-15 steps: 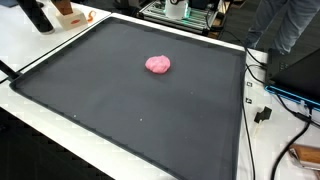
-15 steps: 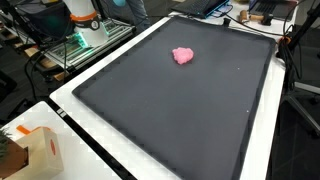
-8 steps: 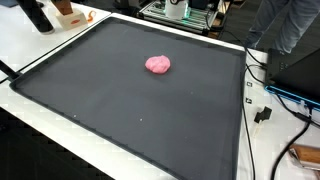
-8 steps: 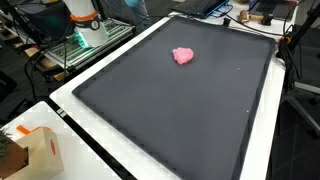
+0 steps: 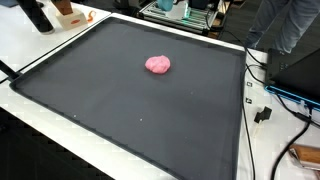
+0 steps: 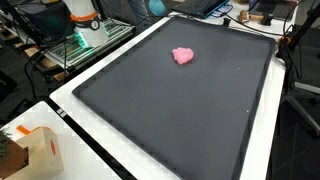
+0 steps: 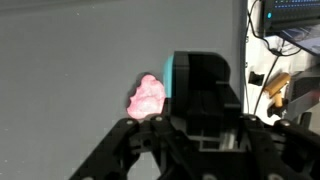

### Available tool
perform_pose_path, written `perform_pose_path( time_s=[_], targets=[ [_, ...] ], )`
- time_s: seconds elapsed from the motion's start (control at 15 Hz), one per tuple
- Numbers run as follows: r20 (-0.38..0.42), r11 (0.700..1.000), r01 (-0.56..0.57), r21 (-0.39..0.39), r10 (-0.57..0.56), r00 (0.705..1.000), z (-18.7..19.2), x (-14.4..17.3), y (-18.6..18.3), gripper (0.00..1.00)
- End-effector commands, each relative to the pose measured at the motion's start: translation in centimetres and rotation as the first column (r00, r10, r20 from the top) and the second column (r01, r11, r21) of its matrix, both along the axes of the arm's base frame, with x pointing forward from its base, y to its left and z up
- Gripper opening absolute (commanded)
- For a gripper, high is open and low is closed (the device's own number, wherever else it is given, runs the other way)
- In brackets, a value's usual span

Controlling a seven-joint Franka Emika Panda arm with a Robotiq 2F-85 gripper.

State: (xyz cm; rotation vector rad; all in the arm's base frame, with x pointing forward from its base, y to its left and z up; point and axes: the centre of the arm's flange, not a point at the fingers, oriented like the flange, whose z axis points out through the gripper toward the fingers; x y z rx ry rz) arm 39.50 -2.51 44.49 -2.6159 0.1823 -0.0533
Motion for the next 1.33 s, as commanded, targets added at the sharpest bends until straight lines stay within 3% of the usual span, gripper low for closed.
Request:
perform_pose_path(
  time_s=[0.0,0.27,0.87,1.13,1.2,1.27],
  targets=[
    [0.056,0.982,-0.060,0.177,0.051,0.997,-3.7,3.7,-1.0,0.25],
    [0.096,0.938,-0.106,0.329,0.079,0.992,-8.2,5.3,-1.3,0.25],
    [0.110,0.860,-0.133,0.493,0.089,0.990,-17.6,7.9,-0.2,0.25],
    [0.113,0.862,-0.130,0.490,0.085,0.990,-21.0,9.5,0.6,0.25],
    [0.098,0.869,-0.129,0.477,0.094,0.991,-19.2,7.9,0.6,0.25],
    [0.090,0.869,-0.129,0.478,0.098,0.991,-19.8,8.1,0.7,0.50]
  ],
)
